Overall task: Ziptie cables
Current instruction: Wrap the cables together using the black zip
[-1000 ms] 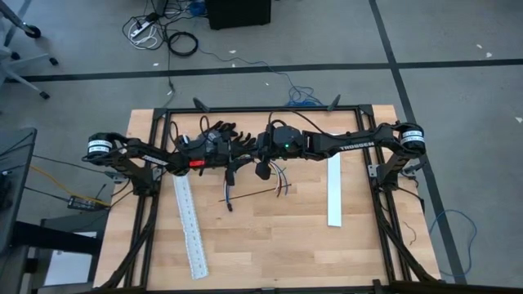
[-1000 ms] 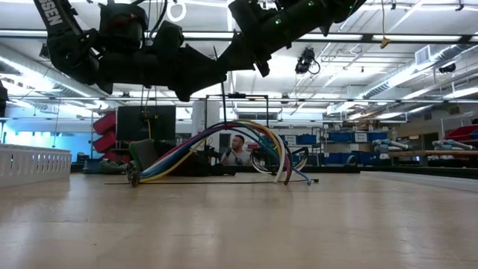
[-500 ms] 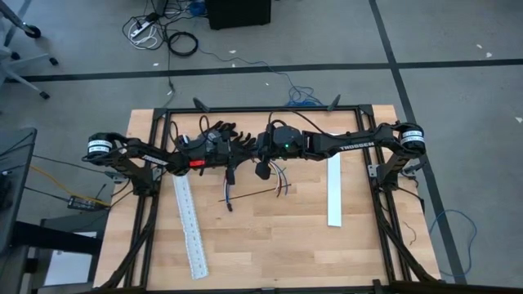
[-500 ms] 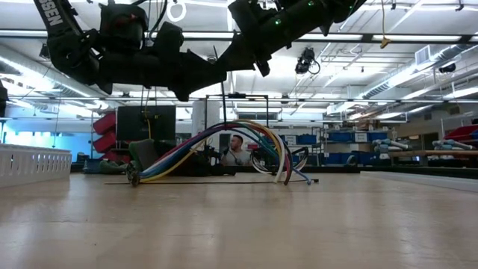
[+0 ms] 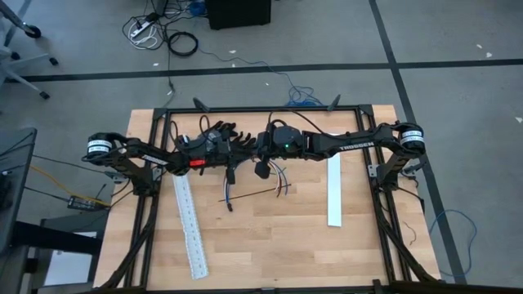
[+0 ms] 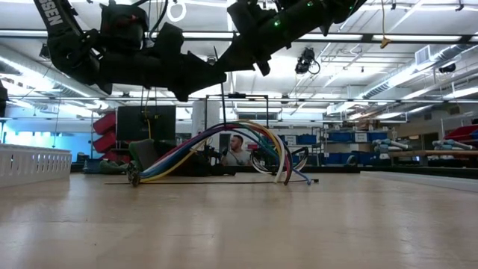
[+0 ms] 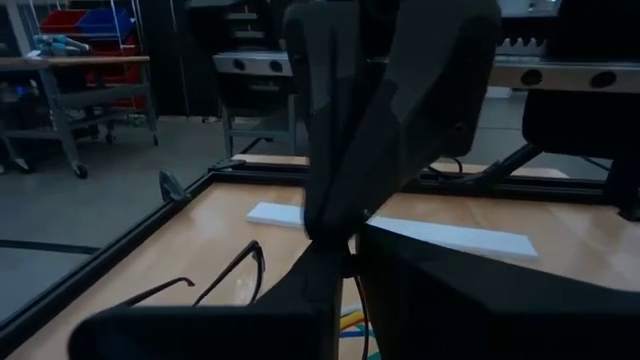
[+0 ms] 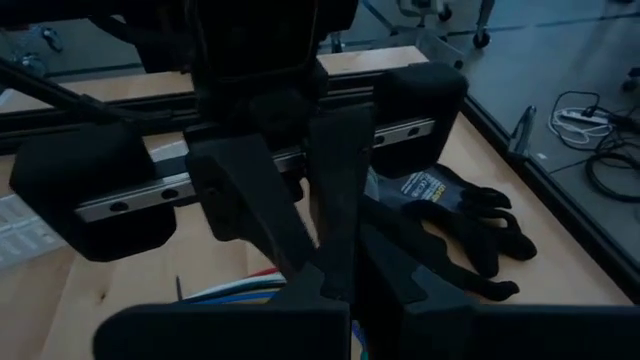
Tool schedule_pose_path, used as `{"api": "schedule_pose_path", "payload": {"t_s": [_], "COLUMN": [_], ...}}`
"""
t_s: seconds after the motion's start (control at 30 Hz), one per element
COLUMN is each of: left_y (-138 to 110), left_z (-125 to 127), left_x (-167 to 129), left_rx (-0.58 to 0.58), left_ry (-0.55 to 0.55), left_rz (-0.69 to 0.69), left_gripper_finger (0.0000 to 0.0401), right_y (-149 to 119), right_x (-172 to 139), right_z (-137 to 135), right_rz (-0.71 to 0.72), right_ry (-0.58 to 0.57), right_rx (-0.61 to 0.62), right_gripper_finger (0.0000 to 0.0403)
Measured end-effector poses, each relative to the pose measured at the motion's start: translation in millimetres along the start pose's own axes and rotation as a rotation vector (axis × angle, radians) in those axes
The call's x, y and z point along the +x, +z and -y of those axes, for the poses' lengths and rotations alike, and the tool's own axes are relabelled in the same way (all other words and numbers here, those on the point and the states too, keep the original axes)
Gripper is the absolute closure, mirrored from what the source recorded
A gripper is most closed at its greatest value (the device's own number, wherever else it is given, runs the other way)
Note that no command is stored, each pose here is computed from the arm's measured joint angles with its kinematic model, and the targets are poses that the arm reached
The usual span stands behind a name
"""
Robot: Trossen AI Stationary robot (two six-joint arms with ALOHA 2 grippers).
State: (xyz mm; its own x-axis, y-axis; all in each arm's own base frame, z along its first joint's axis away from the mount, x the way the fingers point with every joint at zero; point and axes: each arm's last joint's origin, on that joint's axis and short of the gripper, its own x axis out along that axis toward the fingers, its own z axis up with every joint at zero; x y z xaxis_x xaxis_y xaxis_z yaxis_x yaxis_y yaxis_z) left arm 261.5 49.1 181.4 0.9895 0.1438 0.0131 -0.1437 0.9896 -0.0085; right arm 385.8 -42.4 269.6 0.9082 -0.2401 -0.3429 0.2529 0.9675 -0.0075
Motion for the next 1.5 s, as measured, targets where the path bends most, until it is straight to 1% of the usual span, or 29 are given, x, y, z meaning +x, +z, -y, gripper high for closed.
{"api": "schedule_pose_path", "payload": {"t_s": [0.23,0.33,0.5,0.7,0.87,1.0,1.27,1.37,1.5], "left_y": [-1.9,-4.5,-17.4,-33.6,-45.3,-48.1,-45.7,-45.8,-54.8], "left_z": [-0.4,-0.8,-4.0,-6.2,-10.3,-13.4,-14.1,-15.2,-16.6], "left_x": [0.0,0.9,5.3,10.8,12.7,12.6,15.9,22.1,33.6], "left_rx": [0.008,0.031,0.034,0.033,0.030,0.029,0.053,0.054,0.054], "left_ry": [0.013,0.025,0.057,0.063,0.081,0.097,0.102,0.103,0.109], "left_rz": [-0.020,-0.029,-0.054,-0.051,-0.080,-0.093,-0.085,-0.080,-0.100], "left_gripper_finger": [0.0380,0.0380,0.0380,0.0380,0.0380,0.0380,0.0380,0.0380,0.0381], "right_y": [0.9,1.0,-0.5,-9.2,-24.1,-38.8,-60.0,-61.5,-61.9], "right_x": [0.1,0.1,0.3,0.3,2.0,3.8,3.6,3.2,3.0], "right_z": [1.1,1.6,4.0,4.6,11.8,23.7,39.8,40.5,38.7], "right_rz": [0.011,0.012,-0.004,-0.087,-0.113,-0.094,-0.032,-0.004,-0.005], "right_ry": [-0.040,-0.058,-0.069,-0.085,-0.101,-0.112,-0.086,-0.076,-0.061], "right_rx": [-0.016,-0.024,-0.020,0.017,0.063,0.115,0.177,0.194,0.188], "right_gripper_finger": [0.0403,0.0403,0.0403,0.0403,0.0403,0.0403,0.0403,0.0403,0.0403]}}
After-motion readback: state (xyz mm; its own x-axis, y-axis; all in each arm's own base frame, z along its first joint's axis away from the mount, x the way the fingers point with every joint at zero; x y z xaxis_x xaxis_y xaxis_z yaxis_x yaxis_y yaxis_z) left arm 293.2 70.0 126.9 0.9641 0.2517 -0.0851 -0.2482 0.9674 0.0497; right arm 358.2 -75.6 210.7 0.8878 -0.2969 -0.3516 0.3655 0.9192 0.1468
